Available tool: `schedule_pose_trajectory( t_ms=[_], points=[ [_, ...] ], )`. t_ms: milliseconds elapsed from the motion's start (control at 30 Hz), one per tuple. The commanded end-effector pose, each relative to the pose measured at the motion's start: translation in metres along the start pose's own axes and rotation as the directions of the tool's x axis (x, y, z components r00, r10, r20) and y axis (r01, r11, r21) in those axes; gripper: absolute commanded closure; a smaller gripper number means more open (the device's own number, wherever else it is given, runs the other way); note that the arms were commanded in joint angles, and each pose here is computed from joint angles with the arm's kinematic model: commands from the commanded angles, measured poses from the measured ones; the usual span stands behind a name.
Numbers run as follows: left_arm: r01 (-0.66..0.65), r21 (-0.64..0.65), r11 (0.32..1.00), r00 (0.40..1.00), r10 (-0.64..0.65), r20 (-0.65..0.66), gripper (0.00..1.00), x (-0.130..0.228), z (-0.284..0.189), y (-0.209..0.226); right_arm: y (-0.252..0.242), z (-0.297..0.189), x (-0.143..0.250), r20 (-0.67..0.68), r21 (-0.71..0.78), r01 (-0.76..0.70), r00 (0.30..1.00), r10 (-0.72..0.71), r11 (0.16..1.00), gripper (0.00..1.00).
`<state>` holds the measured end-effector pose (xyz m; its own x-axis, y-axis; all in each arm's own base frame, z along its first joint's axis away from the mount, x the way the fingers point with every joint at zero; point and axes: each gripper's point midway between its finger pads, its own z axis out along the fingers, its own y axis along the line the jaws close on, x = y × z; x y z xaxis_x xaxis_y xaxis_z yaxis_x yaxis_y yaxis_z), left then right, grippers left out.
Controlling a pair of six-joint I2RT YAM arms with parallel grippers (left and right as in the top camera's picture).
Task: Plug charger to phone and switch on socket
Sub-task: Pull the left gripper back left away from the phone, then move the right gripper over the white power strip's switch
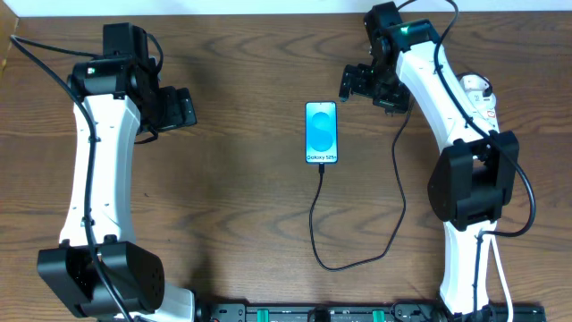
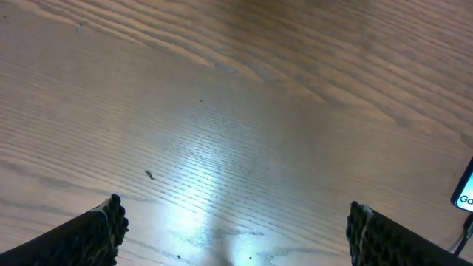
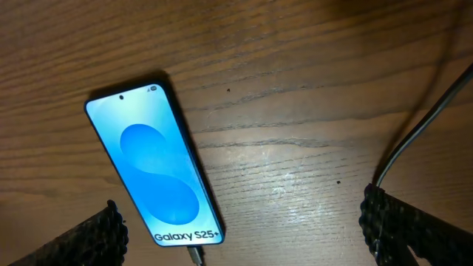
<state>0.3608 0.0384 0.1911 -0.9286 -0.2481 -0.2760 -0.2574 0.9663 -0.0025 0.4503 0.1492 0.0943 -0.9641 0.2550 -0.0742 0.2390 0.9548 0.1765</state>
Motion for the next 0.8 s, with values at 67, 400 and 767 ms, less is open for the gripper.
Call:
schedule_pose_trajectory(
  t_ms=[67, 400, 767],
  points=[
    [-0.002, -0.001, 1.000, 1.000, 0.002, 0.005, 0.04, 0.000, -0.003, 0.001, 0.005, -0.017, 0.003, 0.016, -0.019, 0.022, 1.000, -0.022, 1.000, 0.01],
    [-0.002, -0.001, 1.000, 1.000, 0.002, 0.005, 0.04, 0.000, -0.003, 0.001, 0.026, -0.069, -0.005, 0.085, -0.195, 0.167, 0.984, -0.153, 0.966, 0.01],
    [-0.002, -0.001, 1.000, 1.000, 0.002, 0.005, 0.03, 0.000, -0.003, 0.001, -0.028, -0.227, -0.053, 0.536, -0.093, 0.335, 0.811, -0.237, 0.938, 0.01]
  ],
)
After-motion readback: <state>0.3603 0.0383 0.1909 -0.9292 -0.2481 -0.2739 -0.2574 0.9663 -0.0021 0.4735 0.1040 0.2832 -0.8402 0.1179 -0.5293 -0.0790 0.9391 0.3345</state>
